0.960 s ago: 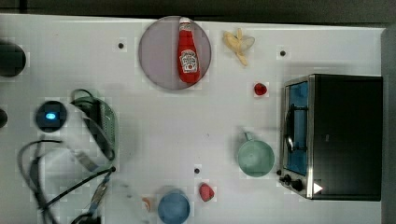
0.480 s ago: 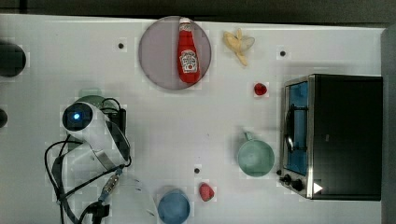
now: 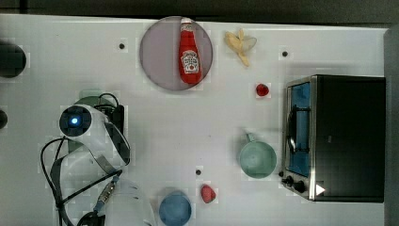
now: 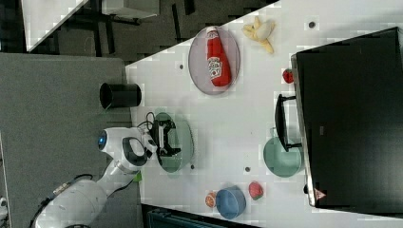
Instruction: Drag strainer left to right.
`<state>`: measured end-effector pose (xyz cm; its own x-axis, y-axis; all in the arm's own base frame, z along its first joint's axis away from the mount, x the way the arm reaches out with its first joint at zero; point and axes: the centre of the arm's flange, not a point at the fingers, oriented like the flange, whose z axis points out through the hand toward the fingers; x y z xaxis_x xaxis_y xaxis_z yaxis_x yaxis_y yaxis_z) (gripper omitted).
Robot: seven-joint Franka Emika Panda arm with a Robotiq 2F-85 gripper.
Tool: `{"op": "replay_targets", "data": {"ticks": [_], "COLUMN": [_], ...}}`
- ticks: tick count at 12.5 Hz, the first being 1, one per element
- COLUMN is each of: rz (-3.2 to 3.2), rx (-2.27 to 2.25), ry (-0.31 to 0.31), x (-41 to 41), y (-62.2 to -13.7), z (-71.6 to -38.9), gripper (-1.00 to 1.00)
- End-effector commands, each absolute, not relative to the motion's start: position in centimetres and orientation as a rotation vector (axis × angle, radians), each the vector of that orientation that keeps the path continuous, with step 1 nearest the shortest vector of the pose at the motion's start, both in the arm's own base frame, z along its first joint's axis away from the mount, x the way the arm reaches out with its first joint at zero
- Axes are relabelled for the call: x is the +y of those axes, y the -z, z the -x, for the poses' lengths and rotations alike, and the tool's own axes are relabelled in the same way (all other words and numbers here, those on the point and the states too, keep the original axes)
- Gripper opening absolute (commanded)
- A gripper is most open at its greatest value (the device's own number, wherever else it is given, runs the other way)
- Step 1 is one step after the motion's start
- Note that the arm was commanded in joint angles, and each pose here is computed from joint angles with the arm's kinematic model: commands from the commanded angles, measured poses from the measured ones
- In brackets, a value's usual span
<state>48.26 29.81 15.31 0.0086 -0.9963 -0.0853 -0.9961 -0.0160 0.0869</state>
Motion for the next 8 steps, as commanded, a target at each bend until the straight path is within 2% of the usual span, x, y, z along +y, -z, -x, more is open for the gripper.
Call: {"op": "replay_targets", "data": {"ticks": [1, 8], "rz": [-2.149, -2.087], "rx": [-2.262, -2.287], "ry": [0.176, 0.117], "x": [28.2, 23.4], "y": [-14.8, -14.7], "z": [-48.0, -48.8], "gripper": [1.00, 1.00]}}
